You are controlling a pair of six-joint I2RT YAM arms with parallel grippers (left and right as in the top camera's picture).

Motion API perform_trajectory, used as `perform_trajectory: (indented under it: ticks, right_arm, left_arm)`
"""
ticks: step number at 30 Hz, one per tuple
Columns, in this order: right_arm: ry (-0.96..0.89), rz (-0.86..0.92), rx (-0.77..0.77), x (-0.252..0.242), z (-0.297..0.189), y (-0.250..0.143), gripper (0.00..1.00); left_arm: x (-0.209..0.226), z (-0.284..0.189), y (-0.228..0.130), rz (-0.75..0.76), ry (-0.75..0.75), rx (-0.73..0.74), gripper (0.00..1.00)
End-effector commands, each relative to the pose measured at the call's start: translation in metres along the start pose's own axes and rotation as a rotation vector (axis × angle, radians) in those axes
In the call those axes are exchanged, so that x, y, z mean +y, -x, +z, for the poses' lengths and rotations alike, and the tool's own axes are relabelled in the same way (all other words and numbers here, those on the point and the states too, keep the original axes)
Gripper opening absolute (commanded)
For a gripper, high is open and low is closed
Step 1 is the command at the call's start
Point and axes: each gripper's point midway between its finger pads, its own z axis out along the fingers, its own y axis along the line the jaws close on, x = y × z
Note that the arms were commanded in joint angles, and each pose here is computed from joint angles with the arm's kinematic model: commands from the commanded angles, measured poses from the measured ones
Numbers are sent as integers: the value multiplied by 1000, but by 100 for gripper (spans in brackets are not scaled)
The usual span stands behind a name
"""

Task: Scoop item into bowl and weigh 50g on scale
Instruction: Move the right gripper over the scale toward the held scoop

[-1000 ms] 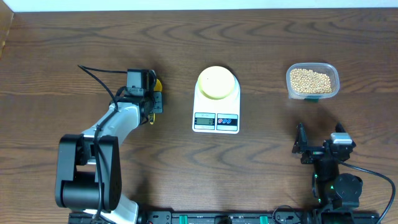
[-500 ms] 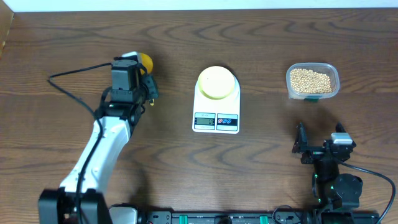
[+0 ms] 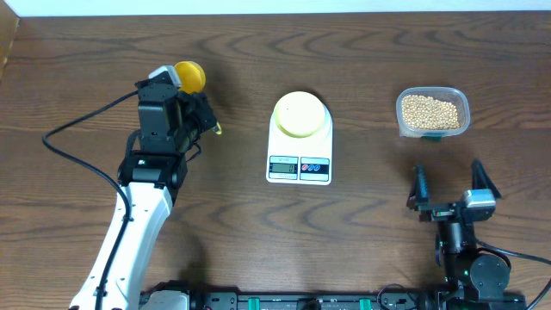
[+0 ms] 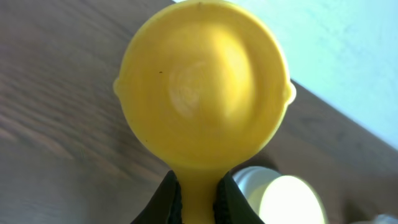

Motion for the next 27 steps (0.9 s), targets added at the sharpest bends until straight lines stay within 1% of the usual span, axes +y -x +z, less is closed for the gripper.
perform_trajectory:
  ticks: [1,4,7,12,14,18,21,23,27]
  right_arm:
    - [117,14,-32,20,-1,19,99]
    - [120,29,-45,20,1,46,99]
    - [142,33,-19,24,10,73,99]
    - [260,58,126,41,41,107,99]
    - [304,76,212,47,57,111,99]
    - [350,139,408,53,87,106,99]
    - [488,214,460,74,102,112,99]
    - [527,240,485,80,108,104,99]
    - [602,426,589,95,110,87,99]
  left_arm:
    - [-3,-3,3,-301,-14,-4,8]
    - [-3,-3,2,-511,-15,-1,8]
    - [-11,-3,0,-650,-50,32,8]
    - [-35,-6,-2,-718,-160,107,8]
    - [-45,-8,-4,-766,-206,150,8]
    - [-66,-15,-8,-857,-293,250,8]
    - [-80,-22,-12,-901,-346,329,8]
    - [-86,-25,-15,-893,-369,362,8]
    - [-89,-27,-18,-888,-381,390,8]
